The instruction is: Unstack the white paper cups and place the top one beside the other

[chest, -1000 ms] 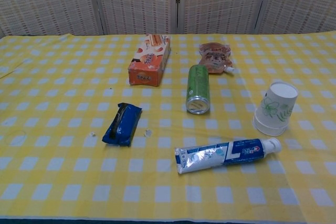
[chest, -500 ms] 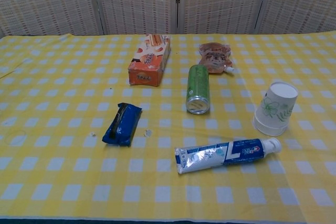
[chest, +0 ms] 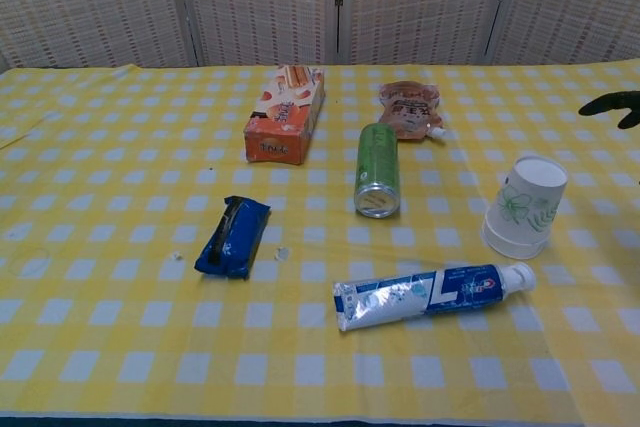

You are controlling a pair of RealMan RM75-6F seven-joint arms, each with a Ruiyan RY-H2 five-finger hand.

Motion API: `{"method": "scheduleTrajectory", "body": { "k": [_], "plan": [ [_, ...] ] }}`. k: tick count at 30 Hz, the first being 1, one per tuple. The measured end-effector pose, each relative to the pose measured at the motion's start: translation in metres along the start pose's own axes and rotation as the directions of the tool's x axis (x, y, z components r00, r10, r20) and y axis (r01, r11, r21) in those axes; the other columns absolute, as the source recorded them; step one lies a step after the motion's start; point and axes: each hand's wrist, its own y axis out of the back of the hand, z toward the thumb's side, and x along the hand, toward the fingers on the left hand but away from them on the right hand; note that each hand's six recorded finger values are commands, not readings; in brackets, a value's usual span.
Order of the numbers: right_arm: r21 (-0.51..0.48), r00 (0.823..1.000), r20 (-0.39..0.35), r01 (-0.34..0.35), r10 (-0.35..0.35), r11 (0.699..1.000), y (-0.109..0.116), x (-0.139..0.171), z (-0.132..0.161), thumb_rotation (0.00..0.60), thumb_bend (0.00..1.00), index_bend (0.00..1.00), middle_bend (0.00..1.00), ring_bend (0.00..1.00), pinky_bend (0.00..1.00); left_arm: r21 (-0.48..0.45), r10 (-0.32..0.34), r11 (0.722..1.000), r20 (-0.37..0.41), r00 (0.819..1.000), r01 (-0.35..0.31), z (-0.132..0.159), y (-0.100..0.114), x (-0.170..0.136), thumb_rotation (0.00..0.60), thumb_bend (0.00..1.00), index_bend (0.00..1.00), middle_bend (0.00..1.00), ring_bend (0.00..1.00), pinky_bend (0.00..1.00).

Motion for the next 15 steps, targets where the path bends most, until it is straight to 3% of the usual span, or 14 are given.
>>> {"method": "scheduleTrajectory", "body": {
  "k": [7, 15],
  "plan": [
    [0.025, 0.992, -0.053, -0.111, 0.112, 0.993, -0.004, -0.026, 0.031, 0.600, 0.49, 0.09, 0.05, 0.13, 0.06, 0.002, 0.001, 1.000, -0.005, 1.000, -0.001, -0.001, 0.001, 0.000, 0.600, 0.57, 0.16, 0.11, 0.10, 0.01],
    [0.021, 0.989, -0.091, -0.114, 0.116, 0.993, -0.003, -0.031, 0.045, 0.600, 0.49, 0.09, 0.05, 0.13, 0.06, 0.002, 0.001, 1.000, -0.009, 1.000, -0.001, -0.003, 0.001, -0.001, 0.600, 0.57, 0.16, 0.11, 0.10, 0.01]
  ]
}}
